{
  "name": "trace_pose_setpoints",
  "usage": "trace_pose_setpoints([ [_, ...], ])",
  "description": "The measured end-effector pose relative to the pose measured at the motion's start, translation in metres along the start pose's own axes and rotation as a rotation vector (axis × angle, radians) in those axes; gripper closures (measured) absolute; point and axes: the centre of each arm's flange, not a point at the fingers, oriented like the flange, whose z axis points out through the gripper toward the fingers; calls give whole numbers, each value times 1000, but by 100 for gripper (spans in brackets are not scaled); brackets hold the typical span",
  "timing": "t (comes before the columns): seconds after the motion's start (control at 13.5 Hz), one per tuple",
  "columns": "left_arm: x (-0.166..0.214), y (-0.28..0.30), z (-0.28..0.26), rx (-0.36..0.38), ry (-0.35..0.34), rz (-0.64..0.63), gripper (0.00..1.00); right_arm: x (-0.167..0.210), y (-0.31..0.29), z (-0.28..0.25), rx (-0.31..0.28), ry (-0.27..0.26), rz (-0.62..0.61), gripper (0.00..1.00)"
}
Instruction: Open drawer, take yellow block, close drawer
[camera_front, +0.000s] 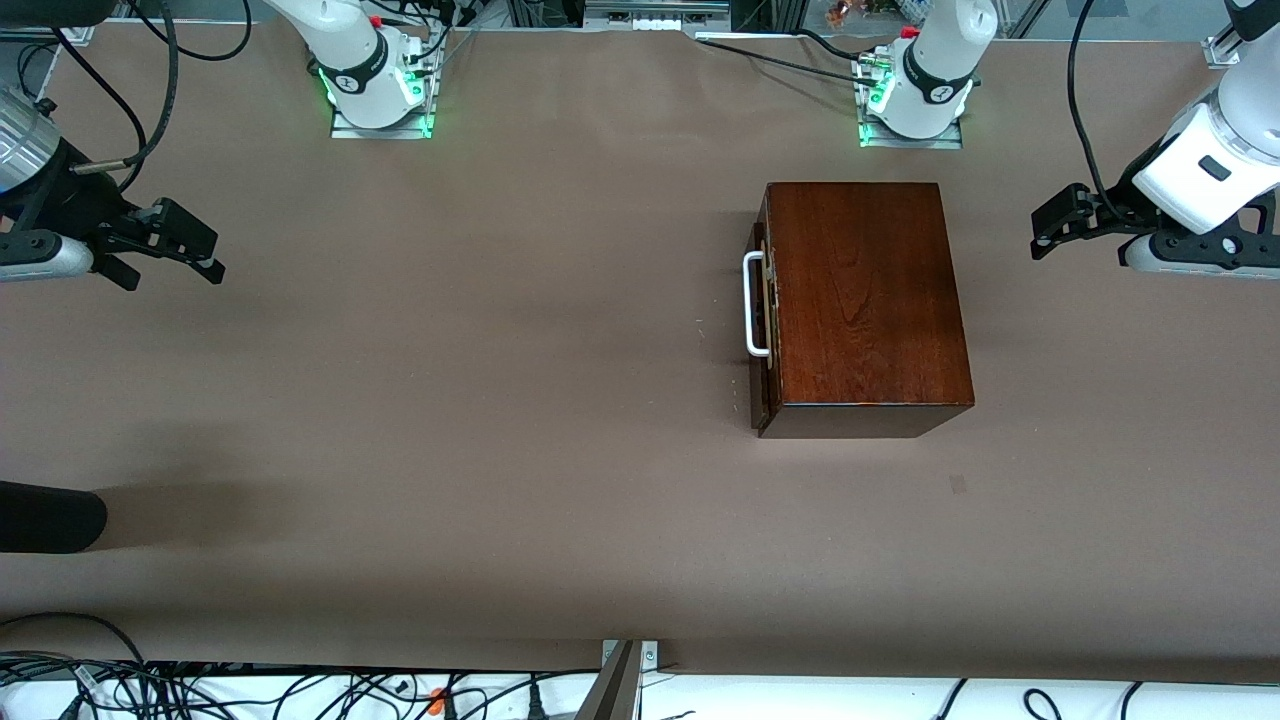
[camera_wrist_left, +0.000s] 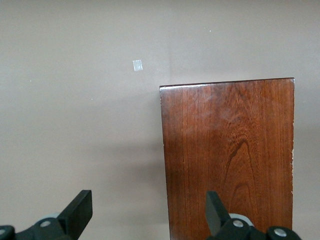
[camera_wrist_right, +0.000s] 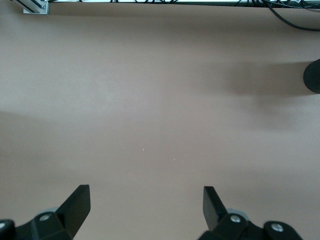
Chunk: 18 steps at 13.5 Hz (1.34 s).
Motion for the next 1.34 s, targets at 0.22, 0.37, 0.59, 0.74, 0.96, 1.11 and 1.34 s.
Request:
trace_pose_setpoints([
  [0.22, 0, 0, 0, 0, 0, -1, 0, 0, 0, 0, 0, 0, 0, 0],
  [0.37, 1, 0, 1, 0, -3, -2, 0, 0, 0, 0, 0, 0, 0, 0],
  [0.59, 2, 1, 8, 2, -21, -29, 0, 0, 0, 0, 0, 0, 0, 0],
  [0.74, 3, 6, 13, 4, -34, -37, 0, 0, 0, 0, 0, 0, 0, 0],
  [0.96, 5, 33, 20, 7, -48, -3, 0, 0, 0, 0, 0, 0, 0, 0],
  [1.11, -1, 76, 24, 11, -53, 9, 0, 0, 0, 0, 0, 0, 0, 0],
  [1.34, -19, 161, 27, 16, -53, 8, 0, 0, 0, 0, 0, 0, 0, 0],
])
